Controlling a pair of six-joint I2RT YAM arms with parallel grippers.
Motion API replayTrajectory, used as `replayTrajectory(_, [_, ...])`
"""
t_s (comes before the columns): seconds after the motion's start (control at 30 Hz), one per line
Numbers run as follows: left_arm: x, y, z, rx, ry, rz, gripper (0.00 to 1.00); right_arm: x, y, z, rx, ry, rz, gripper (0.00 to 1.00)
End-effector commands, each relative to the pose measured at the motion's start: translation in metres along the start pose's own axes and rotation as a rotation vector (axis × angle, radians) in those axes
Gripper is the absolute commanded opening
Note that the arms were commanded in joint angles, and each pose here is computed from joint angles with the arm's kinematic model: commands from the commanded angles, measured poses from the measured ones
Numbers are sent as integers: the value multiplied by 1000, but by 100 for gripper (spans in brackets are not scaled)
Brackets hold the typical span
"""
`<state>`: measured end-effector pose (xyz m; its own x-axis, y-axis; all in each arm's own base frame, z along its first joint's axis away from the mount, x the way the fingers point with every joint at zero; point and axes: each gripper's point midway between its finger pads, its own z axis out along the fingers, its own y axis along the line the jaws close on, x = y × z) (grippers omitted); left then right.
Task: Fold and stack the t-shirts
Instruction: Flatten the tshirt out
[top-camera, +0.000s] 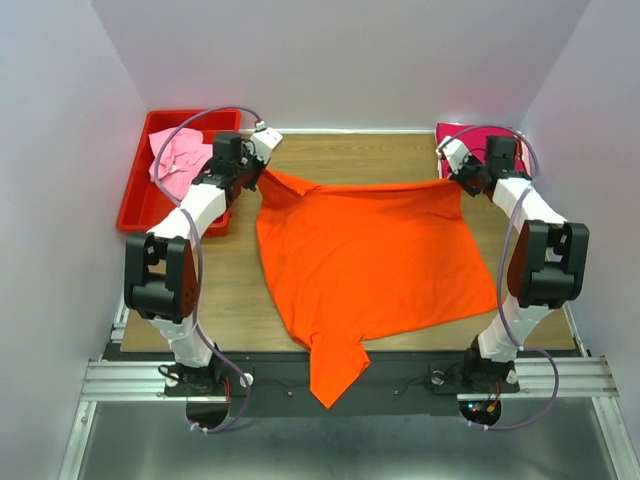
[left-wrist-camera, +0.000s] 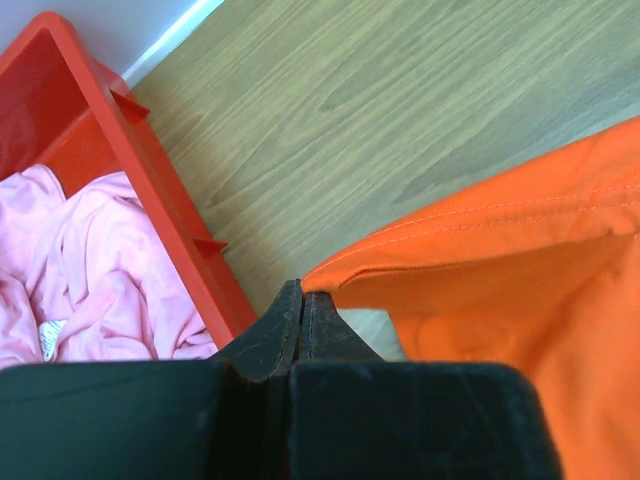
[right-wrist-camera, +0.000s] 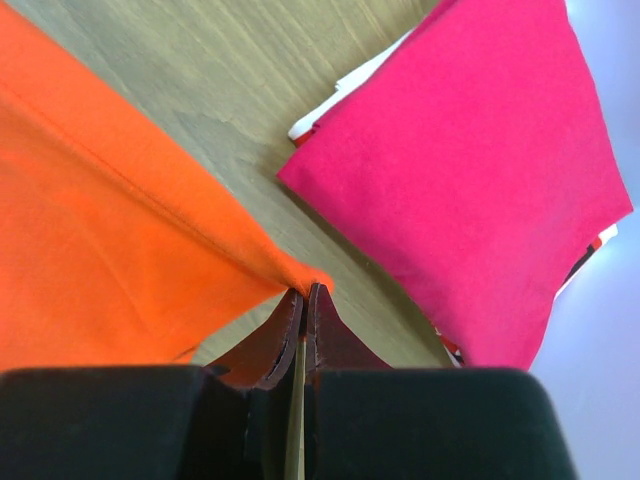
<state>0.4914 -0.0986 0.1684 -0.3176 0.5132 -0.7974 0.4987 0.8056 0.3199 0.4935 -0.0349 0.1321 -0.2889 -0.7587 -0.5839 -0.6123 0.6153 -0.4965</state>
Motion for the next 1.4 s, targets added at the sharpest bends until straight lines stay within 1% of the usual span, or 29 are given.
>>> replayTrajectory(0.0, [-49, 25, -53, -74, -152, -15, 0, -25, -39, -32, 133, -41, 24, 1])
replayTrajectory(0.03, [-60, 26, -65, -75, -186, -31, 0, -31, -44, -41, 151, -53, 27, 1])
replayTrajectory(0.1, [-93, 34, -108, -106, -290, -24, 0, -42, -55, -65, 189, -79, 41, 1])
replayTrajectory(0.13, [-104, 35, -123, -110, -323, -23, 0, -59, -67, -91, 241, -118, 31, 1])
replayTrajectory(0.17, [-125, 38, -154, -134, -397, -5, 0, -67, -72, -105, 263, -133, 27, 1])
replayTrajectory(0.27, [-140, 32, -197, -134, -453, 26, 0, -96, -82, -162, 343, -196, -4, 0])
replayTrajectory(0.3, [-150, 31, -225, -152, -501, 45, 0, -101, -81, -177, 355, -207, -10, 1])
replayTrajectory(0.33, [-148, 27, -235, -148, -502, 52, 0, -107, -81, -190, 372, -219, -17, 0])
replayTrajectory(0.37, [-155, 22, -262, -157, -552, 75, 0, -121, -84, -221, 420, -254, -36, 0])
replayTrajectory(0.43, [-153, 13, -284, -148, -568, 92, 0, -129, -82, -250, 461, -272, -45, 0])
replayTrajectory(0.47, [-157, 7, -310, -150, -611, 107, 0, -139, -81, -282, 518, -307, -59, 1])
replayTrajectory(0.5, [-161, 4, -326, -150, -633, 113, 0, -141, -81, -297, 552, -313, -52, 1])
replayTrajectory(0.53, [-159, -3, -348, -151, -651, 115, 0, -151, -79, -331, 613, -353, -68, 1])
replayTrajectory(0.57, [-158, -5, -350, -143, -643, 107, 0, -150, -79, -332, 617, -348, -61, 1])
replayTrajectory(0.6, [-158, -10, -377, -158, -675, 107, 0, -157, -76, -366, 687, -381, -67, 1])
replayTrajectory(0.67, [-157, -17, -403, -171, -706, 116, 0, -164, -72, -400, 752, -417, -67, 1])
replayTrajectory(0.7, [-158, -22, -431, -198, -754, 130, 0, -167, -70, -416, 784, -434, -66, 1])
replayTrajectory(0.73, [-154, -25, -442, -205, -759, 129, 0, -171, -66, -448, 851, -461, -67, 1])
replayTrajectory(0.77, [-153, -25, -455, -227, -773, 120, 0, -173, -63, -464, 882, -473, -71, 1])
replayTrajectory(0.8, [-155, -26, -484, -267, -821, 124, 0, -174, -62, -479, 919, -478, -73, 1])
replayTrajectory(0.83, [-152, -25, -494, -293, -818, 107, 0, -179, -57, -506, 968, -505, -89, 0])
replayTrajectory(0.9, [-156, -24, -525, -335, -860, 105, 0, -181, -55, -527, 1017, -499, -124, 1])
replayTrajectory(0.93, [-153, -25, -527, -334, -849, 97, 0, -185, -54, -541, 1045, -508, -141, 1])
replayTrajectory(1.0, [-154, -26, -537, -337, -850, 98, 0, -186, -56, -549, 1068, -489, -180, 1])
replayTrajectory(1.13, [-148, -24, -517, -316, -783, 90, 0, -191, -69, -532, 1040, -450, -236, 1])
replayTrajectory(1.2, [-144, -19, -496, -303, -731, 75, 0, -190, -77, -499, 972, -424, -248, 1])
replayTrajectory(1.27, [-134, -20, -462, -260, -658, 65, 0, -190, -78, -464, 882, -420, -280, 1])
replayTrajectory(1.3, [-124, -20, -433, -224, -595, 66, 0, -185, -75, -428, 794, -406, -298, 0])
replayTrajectory(1.37, [-111, -19, -399, -197, -529, 66, 0, -175, -69, -387, 690, -390, -298, 0])
